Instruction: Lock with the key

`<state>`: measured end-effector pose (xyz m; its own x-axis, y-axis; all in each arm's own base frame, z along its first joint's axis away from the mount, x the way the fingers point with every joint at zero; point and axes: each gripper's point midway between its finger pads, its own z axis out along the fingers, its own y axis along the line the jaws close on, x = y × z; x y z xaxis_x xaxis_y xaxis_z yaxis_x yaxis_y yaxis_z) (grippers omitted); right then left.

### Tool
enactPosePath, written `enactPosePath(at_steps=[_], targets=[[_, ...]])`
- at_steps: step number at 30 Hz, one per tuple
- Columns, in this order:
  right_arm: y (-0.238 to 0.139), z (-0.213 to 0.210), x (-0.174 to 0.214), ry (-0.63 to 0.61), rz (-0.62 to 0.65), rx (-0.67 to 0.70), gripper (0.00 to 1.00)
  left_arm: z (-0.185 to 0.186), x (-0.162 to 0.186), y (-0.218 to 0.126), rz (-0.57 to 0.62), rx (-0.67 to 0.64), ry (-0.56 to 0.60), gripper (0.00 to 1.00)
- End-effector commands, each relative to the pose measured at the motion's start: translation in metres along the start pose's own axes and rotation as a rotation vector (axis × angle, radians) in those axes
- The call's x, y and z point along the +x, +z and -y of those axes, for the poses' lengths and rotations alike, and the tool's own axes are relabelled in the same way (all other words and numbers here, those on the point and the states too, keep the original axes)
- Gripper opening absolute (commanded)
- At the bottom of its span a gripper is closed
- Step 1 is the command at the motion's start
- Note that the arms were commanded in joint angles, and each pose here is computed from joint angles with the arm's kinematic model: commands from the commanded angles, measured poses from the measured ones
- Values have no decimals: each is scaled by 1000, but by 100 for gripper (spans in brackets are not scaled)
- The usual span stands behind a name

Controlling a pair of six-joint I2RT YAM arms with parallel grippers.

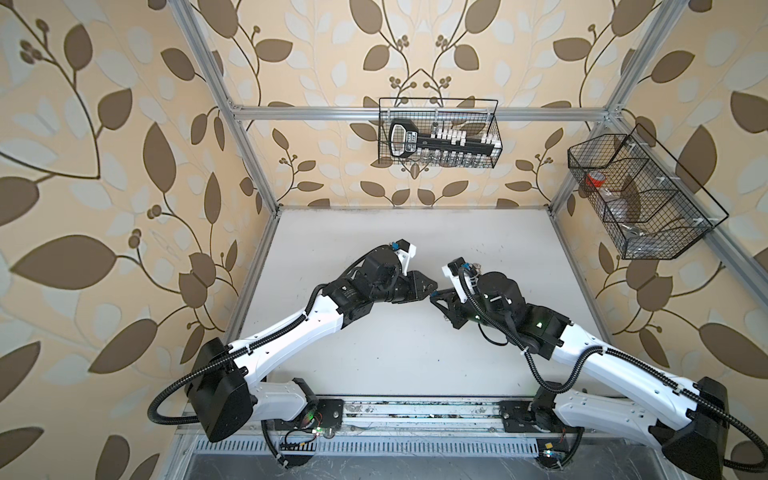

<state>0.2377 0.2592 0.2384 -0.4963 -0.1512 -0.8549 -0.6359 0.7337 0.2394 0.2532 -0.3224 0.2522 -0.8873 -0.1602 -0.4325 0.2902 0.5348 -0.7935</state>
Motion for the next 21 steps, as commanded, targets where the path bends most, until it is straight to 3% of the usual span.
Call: enactPosePath(at_steps=[1,5,7,15,21], targets=[[-12,5,-14,4,87,31,1,31,-22,-18,68,44,50,60],[-16,19,-5,27,80,99,0,17,-36,-31,119,-57,72,79],[-15,26,3,37,62,127,0,6,-40,-36,134,-117,80,98],[8,76,51,106,-159,213,0,-58,-26,-51,77,-446,124,99],[31,100,69,69,-280,250,0,-92,-15,-62,87,-517,73,99]])
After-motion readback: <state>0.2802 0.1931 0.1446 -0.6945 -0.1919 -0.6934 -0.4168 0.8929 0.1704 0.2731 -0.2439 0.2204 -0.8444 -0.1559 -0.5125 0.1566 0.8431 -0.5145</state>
